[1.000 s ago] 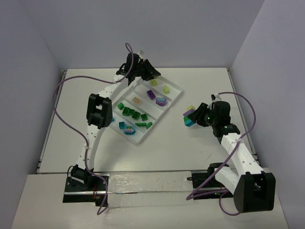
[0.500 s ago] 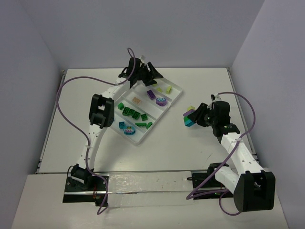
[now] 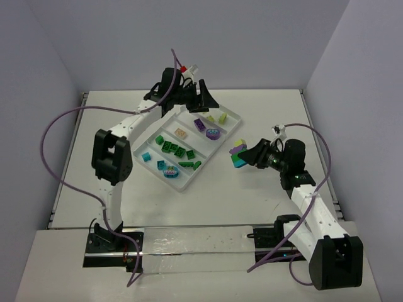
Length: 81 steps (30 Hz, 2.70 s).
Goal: Sort the legos into containers by color
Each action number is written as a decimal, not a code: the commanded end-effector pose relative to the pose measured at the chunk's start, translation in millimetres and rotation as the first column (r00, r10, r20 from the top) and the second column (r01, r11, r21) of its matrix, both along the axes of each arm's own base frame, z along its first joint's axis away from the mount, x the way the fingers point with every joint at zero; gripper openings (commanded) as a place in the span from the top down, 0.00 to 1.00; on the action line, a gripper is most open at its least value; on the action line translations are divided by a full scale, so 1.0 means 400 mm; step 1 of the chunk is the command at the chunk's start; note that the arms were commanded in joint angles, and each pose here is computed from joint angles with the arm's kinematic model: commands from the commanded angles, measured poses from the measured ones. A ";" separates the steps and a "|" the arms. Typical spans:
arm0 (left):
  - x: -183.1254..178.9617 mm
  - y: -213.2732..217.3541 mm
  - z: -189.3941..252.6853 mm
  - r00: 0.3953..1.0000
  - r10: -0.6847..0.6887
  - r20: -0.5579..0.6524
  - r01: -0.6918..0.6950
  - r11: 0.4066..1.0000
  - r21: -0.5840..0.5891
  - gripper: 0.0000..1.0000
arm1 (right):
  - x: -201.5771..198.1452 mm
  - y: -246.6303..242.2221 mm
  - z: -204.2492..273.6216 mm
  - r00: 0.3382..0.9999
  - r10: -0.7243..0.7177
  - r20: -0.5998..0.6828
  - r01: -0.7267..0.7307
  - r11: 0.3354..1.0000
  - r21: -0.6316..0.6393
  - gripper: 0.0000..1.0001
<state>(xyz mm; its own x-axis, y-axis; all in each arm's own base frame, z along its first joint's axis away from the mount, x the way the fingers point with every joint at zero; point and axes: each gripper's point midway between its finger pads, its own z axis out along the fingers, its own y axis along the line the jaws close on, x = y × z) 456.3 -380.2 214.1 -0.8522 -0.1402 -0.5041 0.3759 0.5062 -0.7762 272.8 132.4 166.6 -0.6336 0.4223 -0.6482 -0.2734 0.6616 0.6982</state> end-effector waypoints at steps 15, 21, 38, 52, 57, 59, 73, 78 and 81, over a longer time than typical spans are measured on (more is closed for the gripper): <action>-0.512 0.072 0.106 0.751 -0.588 0.299 0.631 0.773 -0.066 0.13 | -0.169 0.172 0.179 0.810 0.480 0.336 -0.526 0.848 0.057 1.00; -0.567 0.039 0.114 0.685 -0.656 0.317 0.712 0.694 -0.102 0.13 | -0.187 0.198 0.184 0.779 0.528 0.339 -0.572 0.820 0.037 1.00; -0.609 0.003 0.112 0.622 -0.712 0.325 0.776 0.616 -0.136 0.31 | -0.180 0.215 0.171 0.776 0.551 0.307 -0.586 0.809 0.030 1.00; -0.626 -0.005 0.101 0.598 -0.736 0.318 0.797 0.590 -0.133 0.83 | -0.168 0.214 0.160 0.791 0.539 0.289 -0.568 0.823 0.020 1.00; -0.580 0.005 0.091 0.646 -0.706 0.291 0.758 0.638 -0.134 1.00 | -0.132 0.198 0.119 0.855 0.470 0.221 -0.482 0.876 0.000 1.00; -0.543 0.011 0.095 0.672 -0.671 0.313 0.731 0.668 -0.138 1.00 | -0.093 0.178 0.095 0.903 0.387 0.186 -0.389 0.921 -0.027 1.00; -0.226 -0.067 0.098 0.866 -0.451 0.216 0.491 0.849 -0.196 1.00 | 0.020 0.015 0.042 0.993 -0.081 0.088 0.094 0.983 -0.157 1.00; -0.205 -0.083 0.088 0.873 -0.447 0.194 0.483 0.846 -0.224 1.00 | 0.048 -0.057 -0.024 0.976 -0.216 -0.002 0.205 0.932 -0.300 1.00; -0.209 -0.064 0.086 0.891 -0.415 0.183 0.447 0.871 -0.204 1.00 | 0.047 -0.089 -0.113 0.954 -0.276 -0.119 0.209 0.893 -0.397 1.00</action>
